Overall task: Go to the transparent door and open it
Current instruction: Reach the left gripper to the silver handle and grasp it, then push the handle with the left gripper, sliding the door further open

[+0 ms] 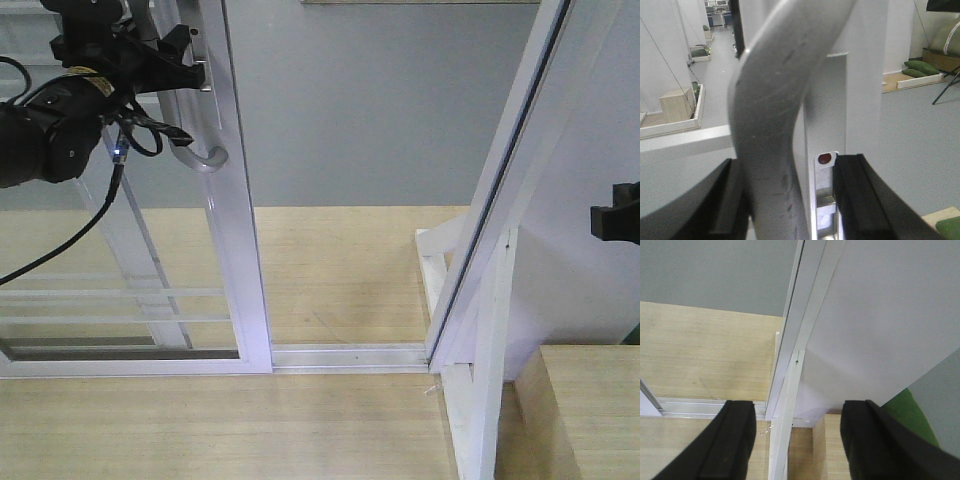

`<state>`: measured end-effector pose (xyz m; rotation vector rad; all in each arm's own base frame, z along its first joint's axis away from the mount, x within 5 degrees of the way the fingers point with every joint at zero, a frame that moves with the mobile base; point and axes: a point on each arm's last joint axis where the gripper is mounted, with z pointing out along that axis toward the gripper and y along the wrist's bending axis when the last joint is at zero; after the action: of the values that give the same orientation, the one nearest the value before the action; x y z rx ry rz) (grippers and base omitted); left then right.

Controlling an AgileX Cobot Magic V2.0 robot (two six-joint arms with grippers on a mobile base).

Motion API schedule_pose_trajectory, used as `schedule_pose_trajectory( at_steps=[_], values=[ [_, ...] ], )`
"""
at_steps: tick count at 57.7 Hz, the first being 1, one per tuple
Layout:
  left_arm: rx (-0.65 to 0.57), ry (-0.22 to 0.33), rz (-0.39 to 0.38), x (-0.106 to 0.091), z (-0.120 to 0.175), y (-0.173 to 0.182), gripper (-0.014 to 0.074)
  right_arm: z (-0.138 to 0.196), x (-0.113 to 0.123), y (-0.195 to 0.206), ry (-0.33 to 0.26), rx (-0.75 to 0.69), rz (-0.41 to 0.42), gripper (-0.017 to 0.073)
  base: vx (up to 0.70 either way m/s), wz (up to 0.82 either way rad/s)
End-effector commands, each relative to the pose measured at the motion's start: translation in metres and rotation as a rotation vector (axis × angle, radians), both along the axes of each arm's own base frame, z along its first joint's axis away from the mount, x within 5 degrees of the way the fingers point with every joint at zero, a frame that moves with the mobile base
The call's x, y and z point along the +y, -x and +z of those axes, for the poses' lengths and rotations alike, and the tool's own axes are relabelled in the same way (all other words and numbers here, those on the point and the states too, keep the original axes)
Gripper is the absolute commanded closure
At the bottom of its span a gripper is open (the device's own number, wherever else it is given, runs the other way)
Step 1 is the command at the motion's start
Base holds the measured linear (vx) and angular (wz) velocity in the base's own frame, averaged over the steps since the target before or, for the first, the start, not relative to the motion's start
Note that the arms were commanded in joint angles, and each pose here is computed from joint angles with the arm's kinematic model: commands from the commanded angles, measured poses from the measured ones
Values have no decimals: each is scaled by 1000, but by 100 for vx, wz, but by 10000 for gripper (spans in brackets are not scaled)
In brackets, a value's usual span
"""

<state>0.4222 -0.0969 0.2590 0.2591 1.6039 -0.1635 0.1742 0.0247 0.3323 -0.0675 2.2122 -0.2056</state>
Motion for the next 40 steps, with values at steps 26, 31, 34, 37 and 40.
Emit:
schedule_pose_trajectory(
  at_steps=[26,31,34,37,40],
  values=[
    [-84,110,139,36,36,-7,123,13,-1,-1,8,-76,14,116,0,0],
    [-36,107,163,45,39,-5,123,13,-1,-1,9,-76,14,116,0,0],
    [-8,99,172,50,40,-3,123,13,-1,-1,9,-76,14,116,0,0],
    [17,94,181,54,42,-1,123,13,-1,-1,8,-77,14,116,0,0],
    [42,84,192,59,43,0,123,13,-1,-1,10,-78,14,116,0,0]
  ],
)
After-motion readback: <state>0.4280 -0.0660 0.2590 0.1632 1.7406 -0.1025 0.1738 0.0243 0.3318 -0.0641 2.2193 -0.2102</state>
